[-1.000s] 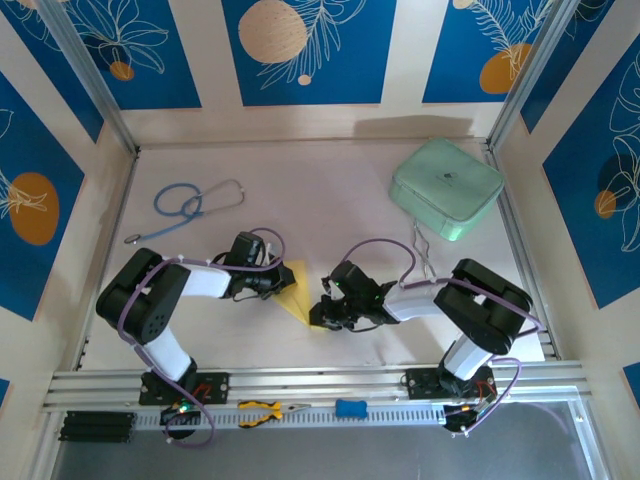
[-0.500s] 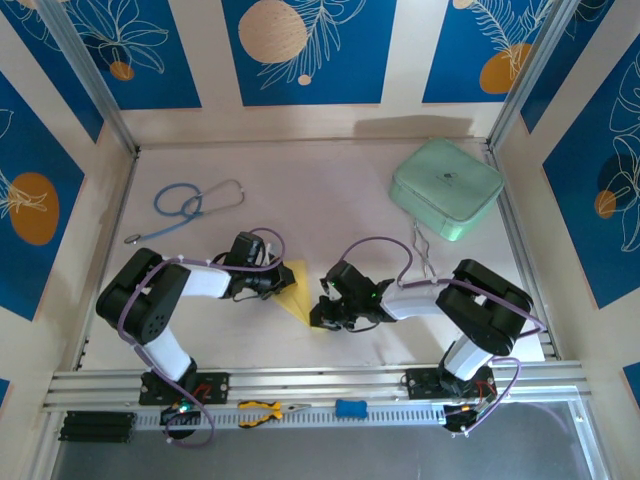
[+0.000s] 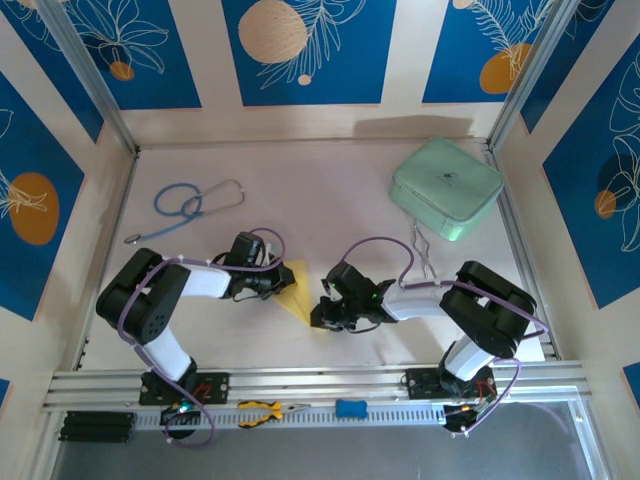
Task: Fold a paper plane with a square sheet of paper (pick it up from the middle)
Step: Fourth fold the wing at the center of the table.
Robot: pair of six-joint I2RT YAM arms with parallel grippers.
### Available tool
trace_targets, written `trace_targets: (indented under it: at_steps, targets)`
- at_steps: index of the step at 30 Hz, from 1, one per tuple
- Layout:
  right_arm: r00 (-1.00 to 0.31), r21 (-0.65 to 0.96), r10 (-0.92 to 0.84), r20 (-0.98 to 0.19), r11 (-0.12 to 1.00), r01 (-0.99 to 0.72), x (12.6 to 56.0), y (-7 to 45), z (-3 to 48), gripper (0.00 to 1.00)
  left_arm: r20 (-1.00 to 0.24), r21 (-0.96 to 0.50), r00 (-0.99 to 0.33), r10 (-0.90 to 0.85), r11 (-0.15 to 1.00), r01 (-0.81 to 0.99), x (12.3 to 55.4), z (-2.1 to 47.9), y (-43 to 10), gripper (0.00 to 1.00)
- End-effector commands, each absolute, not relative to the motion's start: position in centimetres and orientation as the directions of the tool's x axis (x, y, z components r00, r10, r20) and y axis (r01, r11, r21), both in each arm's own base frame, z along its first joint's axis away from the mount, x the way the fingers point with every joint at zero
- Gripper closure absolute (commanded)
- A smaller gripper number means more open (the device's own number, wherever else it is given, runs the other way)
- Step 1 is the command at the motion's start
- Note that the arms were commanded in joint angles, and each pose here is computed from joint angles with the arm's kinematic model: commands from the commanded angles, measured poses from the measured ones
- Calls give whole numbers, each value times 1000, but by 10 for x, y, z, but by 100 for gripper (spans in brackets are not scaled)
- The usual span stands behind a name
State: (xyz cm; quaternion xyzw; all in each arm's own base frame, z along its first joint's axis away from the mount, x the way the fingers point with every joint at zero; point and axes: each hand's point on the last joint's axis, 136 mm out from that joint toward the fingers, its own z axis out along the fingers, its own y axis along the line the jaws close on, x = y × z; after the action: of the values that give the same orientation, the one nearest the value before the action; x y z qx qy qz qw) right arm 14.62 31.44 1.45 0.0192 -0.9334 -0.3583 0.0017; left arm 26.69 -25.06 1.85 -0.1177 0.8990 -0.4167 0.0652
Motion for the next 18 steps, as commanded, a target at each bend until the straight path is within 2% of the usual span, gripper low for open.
trace_targets:
  at_steps: [1, 7, 11, 18]
  targets:
    - [-998, 600, -39, 41, 800, -7, 134, 300, -2, 85, 25, -712, -957, -289, 666, -220, 255, -2, -238, 100]
    - [-998, 593, -43, 45, 805, -8, 134, 300, -3, 90, 27, -712, -957, -290, 667, -222, 254, -3, -238, 100]
    - [-998, 623, -50, 31, 782, -20, 136, 306, 6, 90, 28, -710, -957, -289, 668, -222, 253, -3, -238, 100]
    - [-996, 682, 10, -86, 729, -52, 162, 307, 49, 81, 26, -711, -957, -289, 667, -220, 253, -3, -238, 100]
